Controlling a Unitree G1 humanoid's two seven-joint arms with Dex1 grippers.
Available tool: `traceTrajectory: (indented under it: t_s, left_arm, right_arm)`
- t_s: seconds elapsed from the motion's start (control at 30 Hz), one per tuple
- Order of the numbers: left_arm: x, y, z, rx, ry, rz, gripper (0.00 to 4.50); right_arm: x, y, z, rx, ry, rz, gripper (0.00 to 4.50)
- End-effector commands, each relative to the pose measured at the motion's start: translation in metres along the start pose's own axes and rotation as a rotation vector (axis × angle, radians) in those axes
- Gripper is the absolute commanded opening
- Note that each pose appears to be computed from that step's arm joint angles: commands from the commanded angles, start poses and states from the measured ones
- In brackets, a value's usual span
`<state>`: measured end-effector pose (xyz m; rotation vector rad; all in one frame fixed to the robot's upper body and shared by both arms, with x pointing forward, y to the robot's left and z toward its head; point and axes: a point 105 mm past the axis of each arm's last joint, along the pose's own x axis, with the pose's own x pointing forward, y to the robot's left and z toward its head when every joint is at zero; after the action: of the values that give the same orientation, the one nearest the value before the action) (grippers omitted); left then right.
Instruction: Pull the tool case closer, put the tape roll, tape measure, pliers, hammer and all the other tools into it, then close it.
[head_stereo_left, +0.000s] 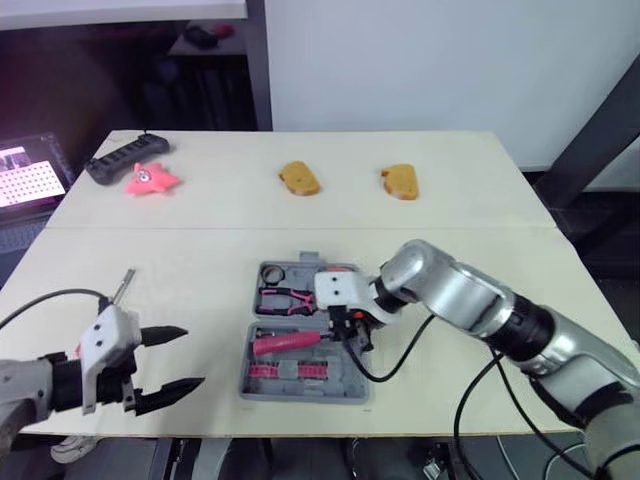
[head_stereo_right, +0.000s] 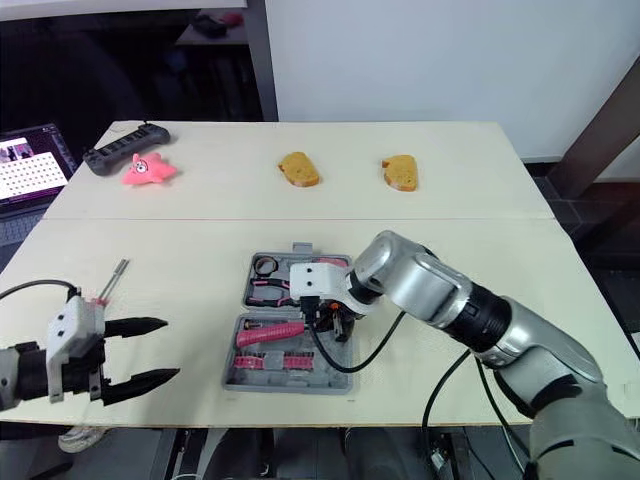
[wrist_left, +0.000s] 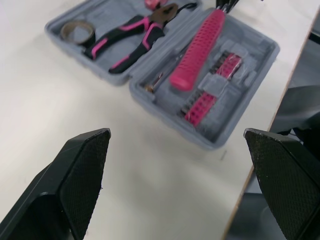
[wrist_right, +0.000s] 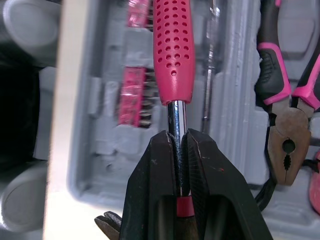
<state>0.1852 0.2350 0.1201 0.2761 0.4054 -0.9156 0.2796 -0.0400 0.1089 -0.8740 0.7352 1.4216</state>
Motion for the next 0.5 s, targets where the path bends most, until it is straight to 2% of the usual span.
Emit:
traceTrajectory:
  t_s: [0.03, 0.5]
  left_arm:
    - [-0.006, -0.007, 0.007, 0.026, -0.012, 0.033, 4.5]
    - [-0.009, -0.011, 0.004, 0.016, -0.007, 0.062, 4.5]
  right_arm:
    - [0.003, -0.002, 0.008, -0.007, 0.023, -0.016, 0.09]
    - [0.022, 0.001, 0.012, 0.133, 0.03, -0.03, 0.09]
